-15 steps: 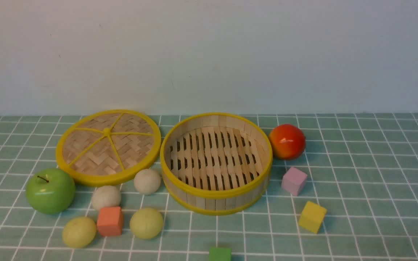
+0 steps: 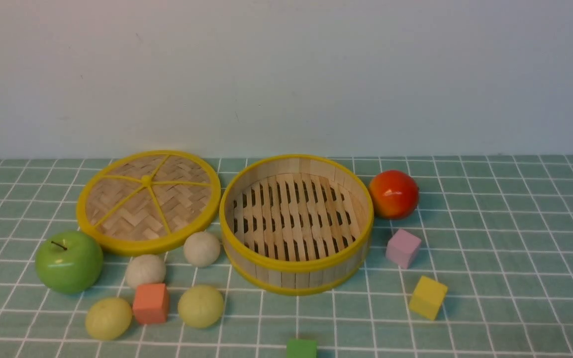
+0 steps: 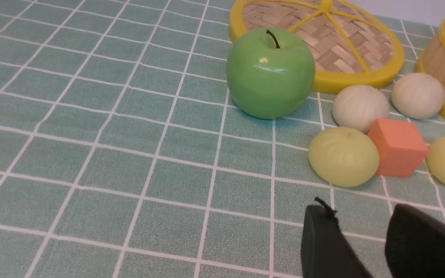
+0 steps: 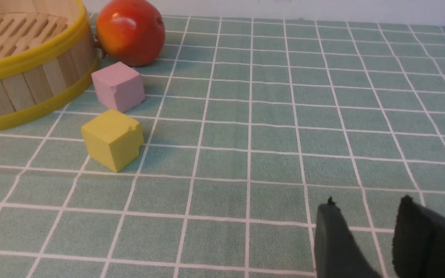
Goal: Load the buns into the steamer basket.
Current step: Use the left arm to grab a steamed stuffed bun
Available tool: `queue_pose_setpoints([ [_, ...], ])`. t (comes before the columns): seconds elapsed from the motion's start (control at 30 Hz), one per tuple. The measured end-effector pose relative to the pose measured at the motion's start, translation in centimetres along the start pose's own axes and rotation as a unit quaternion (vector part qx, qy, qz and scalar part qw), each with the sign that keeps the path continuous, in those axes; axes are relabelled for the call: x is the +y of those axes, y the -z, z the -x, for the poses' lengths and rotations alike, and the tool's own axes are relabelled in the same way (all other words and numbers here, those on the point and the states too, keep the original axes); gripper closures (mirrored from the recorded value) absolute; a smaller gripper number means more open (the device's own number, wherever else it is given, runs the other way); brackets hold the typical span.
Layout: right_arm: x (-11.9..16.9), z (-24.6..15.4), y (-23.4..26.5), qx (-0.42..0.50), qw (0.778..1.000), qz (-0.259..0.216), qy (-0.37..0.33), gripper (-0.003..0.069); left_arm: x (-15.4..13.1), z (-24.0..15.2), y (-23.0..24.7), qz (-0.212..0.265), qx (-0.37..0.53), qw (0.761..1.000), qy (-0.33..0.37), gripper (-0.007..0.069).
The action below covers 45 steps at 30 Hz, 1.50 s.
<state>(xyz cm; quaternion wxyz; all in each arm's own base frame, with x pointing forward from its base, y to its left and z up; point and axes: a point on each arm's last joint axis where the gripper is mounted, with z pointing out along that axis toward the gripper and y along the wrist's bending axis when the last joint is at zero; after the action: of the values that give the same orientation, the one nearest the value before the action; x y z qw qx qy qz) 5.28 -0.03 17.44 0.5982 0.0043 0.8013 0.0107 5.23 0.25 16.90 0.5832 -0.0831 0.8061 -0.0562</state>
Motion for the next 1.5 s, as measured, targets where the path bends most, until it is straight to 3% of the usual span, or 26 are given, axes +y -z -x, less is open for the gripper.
queue_pose_setpoints([
  [1.33, 0.00, 0.00, 0.00, 0.000, 1.000, 0.000, -0.001, 0.0420, 0.00, 0.00, 0.00, 0.000, 0.000, 1.000, 0.000, 0.0387],
  [1.5, 0.00, 0.00, 0.00, 0.000, 1.000, 0.000, -0.001, 0.0420, -0.29, 0.41, 0.01, -0.017, -0.022, 0.999, 0.026, 0.0387],
])
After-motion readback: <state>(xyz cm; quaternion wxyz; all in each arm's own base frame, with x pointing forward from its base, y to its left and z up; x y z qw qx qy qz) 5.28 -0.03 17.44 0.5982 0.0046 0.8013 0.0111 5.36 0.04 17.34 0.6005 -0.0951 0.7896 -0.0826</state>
